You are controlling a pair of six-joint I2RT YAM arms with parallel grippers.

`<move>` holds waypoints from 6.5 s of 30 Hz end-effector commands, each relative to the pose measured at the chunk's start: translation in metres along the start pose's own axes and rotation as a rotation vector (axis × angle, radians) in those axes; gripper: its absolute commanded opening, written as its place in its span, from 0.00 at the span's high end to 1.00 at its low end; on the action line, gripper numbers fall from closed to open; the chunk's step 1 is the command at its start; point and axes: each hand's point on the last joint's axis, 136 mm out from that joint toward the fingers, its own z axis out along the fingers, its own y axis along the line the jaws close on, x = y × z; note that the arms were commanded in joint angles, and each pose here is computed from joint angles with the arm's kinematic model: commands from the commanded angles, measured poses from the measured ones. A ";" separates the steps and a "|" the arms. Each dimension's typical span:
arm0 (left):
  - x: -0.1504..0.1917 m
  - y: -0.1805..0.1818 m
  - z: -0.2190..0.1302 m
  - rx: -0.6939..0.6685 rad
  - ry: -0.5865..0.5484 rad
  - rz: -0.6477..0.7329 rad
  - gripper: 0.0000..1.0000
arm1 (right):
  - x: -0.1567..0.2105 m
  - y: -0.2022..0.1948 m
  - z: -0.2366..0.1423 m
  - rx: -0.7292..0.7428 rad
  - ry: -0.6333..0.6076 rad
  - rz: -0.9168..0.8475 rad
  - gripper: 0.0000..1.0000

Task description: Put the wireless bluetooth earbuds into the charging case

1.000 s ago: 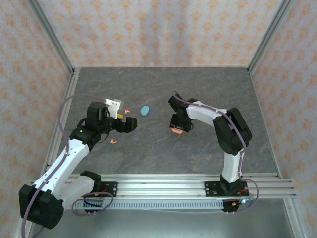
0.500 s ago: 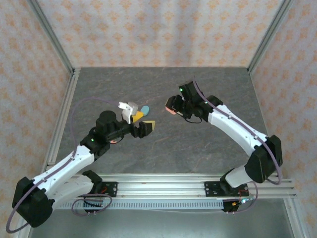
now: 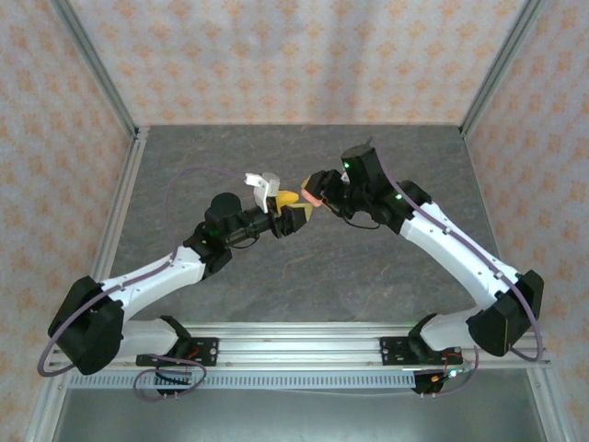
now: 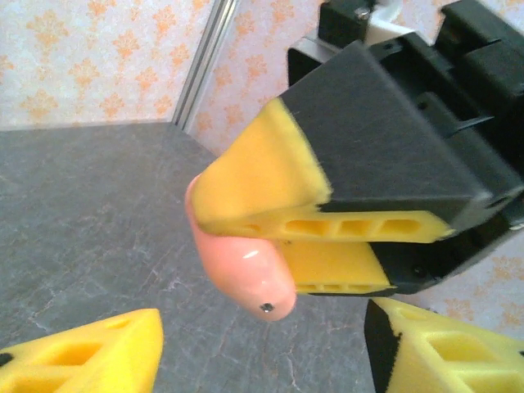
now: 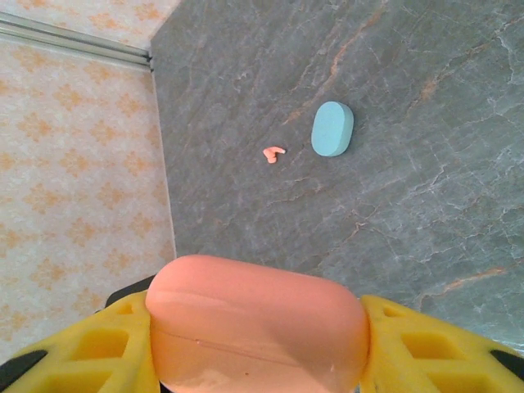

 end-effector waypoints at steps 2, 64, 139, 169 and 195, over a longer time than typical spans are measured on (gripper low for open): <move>-0.029 -0.018 0.010 0.074 -0.079 0.037 0.44 | -0.001 0.021 -0.017 -0.081 -0.012 0.005 0.59; -0.128 -0.065 -0.043 0.257 -0.209 -0.255 1.00 | 0.007 0.117 -0.074 -0.863 -0.073 -0.132 0.55; -0.078 -0.075 -0.078 0.349 0.305 -0.078 0.65 | 0.051 0.123 -0.085 -0.727 0.057 -0.781 0.94; -0.043 -0.057 -0.114 0.151 0.269 0.387 1.00 | 0.044 0.103 -0.052 -0.571 0.107 -0.745 0.52; -0.033 -0.034 -0.169 -0.161 0.285 0.471 1.00 | 0.013 0.004 0.110 0.059 0.126 -0.448 0.57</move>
